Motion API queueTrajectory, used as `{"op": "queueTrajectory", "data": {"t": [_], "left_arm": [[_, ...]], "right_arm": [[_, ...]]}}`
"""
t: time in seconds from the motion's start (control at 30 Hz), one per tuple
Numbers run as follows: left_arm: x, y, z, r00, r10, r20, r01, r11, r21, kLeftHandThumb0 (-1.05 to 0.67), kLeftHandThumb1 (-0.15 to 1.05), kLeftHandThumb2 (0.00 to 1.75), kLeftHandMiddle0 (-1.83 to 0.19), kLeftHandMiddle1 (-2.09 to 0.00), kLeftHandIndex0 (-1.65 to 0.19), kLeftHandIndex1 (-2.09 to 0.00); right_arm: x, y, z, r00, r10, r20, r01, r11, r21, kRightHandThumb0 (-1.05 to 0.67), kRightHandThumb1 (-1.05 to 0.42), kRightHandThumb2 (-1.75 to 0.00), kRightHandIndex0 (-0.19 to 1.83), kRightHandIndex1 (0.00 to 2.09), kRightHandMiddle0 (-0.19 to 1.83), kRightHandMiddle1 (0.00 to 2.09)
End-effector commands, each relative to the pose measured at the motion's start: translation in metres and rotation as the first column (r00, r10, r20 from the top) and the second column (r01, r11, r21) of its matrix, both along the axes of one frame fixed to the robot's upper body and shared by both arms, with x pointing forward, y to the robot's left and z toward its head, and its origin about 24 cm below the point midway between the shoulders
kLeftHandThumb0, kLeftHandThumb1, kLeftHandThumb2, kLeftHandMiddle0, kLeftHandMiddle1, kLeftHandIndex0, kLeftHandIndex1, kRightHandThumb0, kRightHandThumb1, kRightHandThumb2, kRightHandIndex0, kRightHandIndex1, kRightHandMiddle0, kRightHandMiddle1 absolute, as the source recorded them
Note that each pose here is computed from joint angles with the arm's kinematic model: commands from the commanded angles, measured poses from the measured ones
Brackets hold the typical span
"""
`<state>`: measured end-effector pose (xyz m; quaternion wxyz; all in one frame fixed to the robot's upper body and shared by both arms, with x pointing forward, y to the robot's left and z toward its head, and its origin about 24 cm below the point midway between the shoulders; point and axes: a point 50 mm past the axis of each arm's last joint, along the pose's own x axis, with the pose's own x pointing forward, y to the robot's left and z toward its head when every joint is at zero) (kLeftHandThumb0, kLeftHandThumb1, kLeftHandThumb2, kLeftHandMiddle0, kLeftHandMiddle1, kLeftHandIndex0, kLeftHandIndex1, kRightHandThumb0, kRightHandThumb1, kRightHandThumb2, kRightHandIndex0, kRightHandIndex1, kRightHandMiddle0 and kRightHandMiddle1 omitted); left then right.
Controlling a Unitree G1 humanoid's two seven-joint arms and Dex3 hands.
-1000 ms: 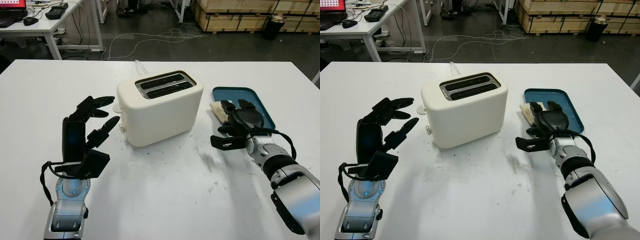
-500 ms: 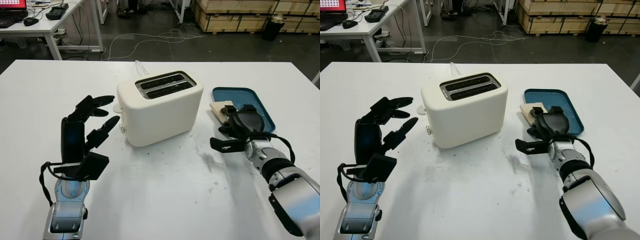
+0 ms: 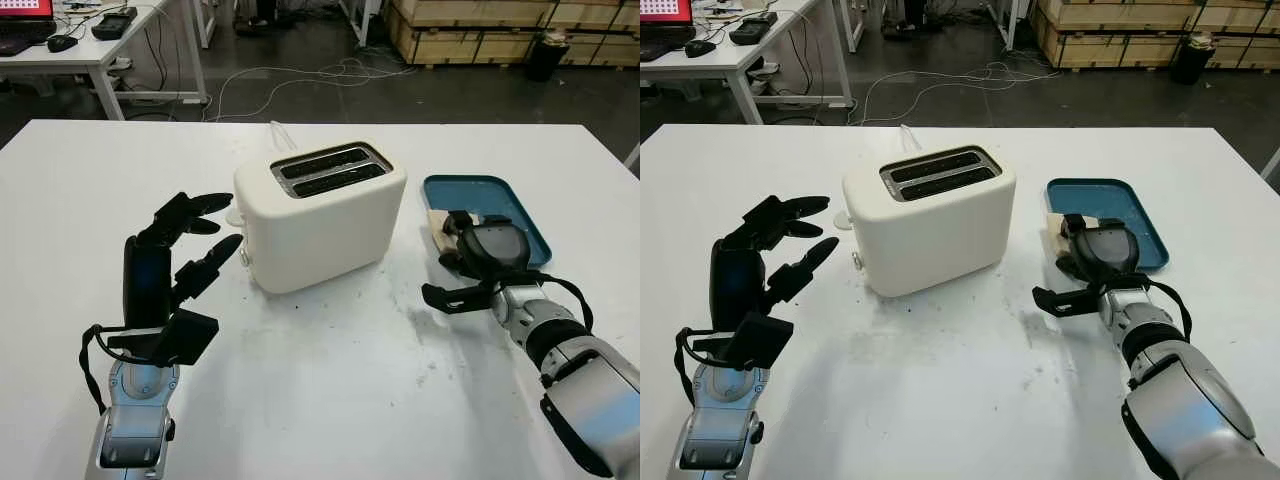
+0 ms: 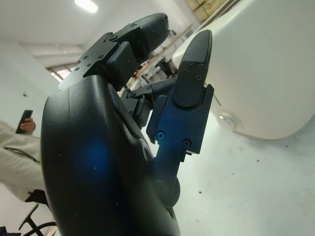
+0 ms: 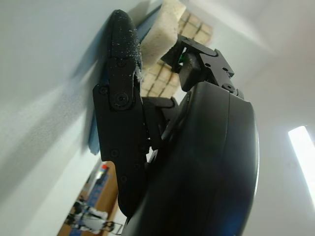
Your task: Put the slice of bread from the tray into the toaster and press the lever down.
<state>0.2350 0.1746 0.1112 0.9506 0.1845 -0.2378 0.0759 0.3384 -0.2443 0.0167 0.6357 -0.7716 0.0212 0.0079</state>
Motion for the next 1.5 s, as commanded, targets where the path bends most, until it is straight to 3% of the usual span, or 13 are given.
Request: {"op": "queueTrajectory", "data": {"t": [0.0,0.3,0.57,0.87,1.07,1.17,1.3,1.47], "left_arm": [[-0.001,0.0,0.001,1.0,-0.008,0.011,0.008,1.0,0.017,-0.35,0.92,0.08,-0.51,-1.23,-0.65,-0.6],[0.0,0.0,0.0,1.0,-0.012,0.003,0.012,1.0,0.013,-0.35,0.92,0.07,-0.5,-1.22,-0.65,-0.59],[0.0,-0.001,-0.001,1.0,-0.014,-0.001,0.014,1.0,0.013,-0.33,0.92,0.07,-0.51,-1.21,-0.65,-0.59],[0.0,-0.001,-0.001,1.0,-0.002,-0.007,0.002,1.0,0.018,-0.34,0.92,0.07,-0.52,-1.22,-0.65,-0.58],[0.0,-0.001,-0.002,1.0,-0.004,-0.006,0.004,1.0,0.016,-0.32,0.92,0.07,-0.51,-1.21,-0.65,-0.58],[0.0,-0.001,-0.002,1.0,-0.008,-0.006,0.008,1.0,0.011,-0.32,0.92,0.07,-0.51,-1.22,-0.65,-0.58],[0.001,-0.001,-0.003,1.0,-0.002,-0.003,0.002,1.0,0.022,-0.34,0.92,0.07,-0.51,-1.22,-0.65,-0.58],[0.0,-0.001,-0.003,1.0,-0.006,-0.005,0.006,1.0,0.013,-0.33,0.92,0.07,-0.51,-1.22,-0.65,-0.58]], "right_arm": [[-0.015,-0.004,-0.019,0.996,0.009,-0.087,-0.012,0.999,-0.041,-0.59,-0.92,-0.25,1.26,1.75,0.87,1.75],[-0.016,0.0,-0.013,0.992,0.113,0.048,-0.107,0.988,-0.112,-0.59,-0.92,-0.44,1.23,1.75,0.73,1.75],[-0.006,0.001,0.015,0.946,0.192,0.263,-0.179,0.981,-0.071,-0.52,-0.92,-0.5,1.09,1.75,0.55,1.75],[-0.002,0.0,0.022,0.94,0.19,0.282,-0.18,0.982,-0.063,-0.5,-0.92,-0.46,1.05,1.75,0.53,1.75],[0.002,-0.003,0.03,0.942,0.17,0.289,-0.176,0.984,-0.007,-0.51,-0.92,-0.58,1.06,1.75,0.53,1.75],[0.007,-0.007,0.046,0.922,0.168,0.348,-0.193,0.981,0.037,-0.52,-0.92,-0.57,1.05,1.75,0.51,1.75],[0.017,-0.013,0.082,0.863,0.219,0.455,-0.217,0.975,-0.057,-0.52,-0.92,-0.57,0.94,1.75,0.38,1.75],[0.022,-0.005,0.135,0.739,0.304,0.601,-0.342,0.938,-0.055,-0.55,-0.92,-0.49,0.87,1.75,0.52,1.75]]}}
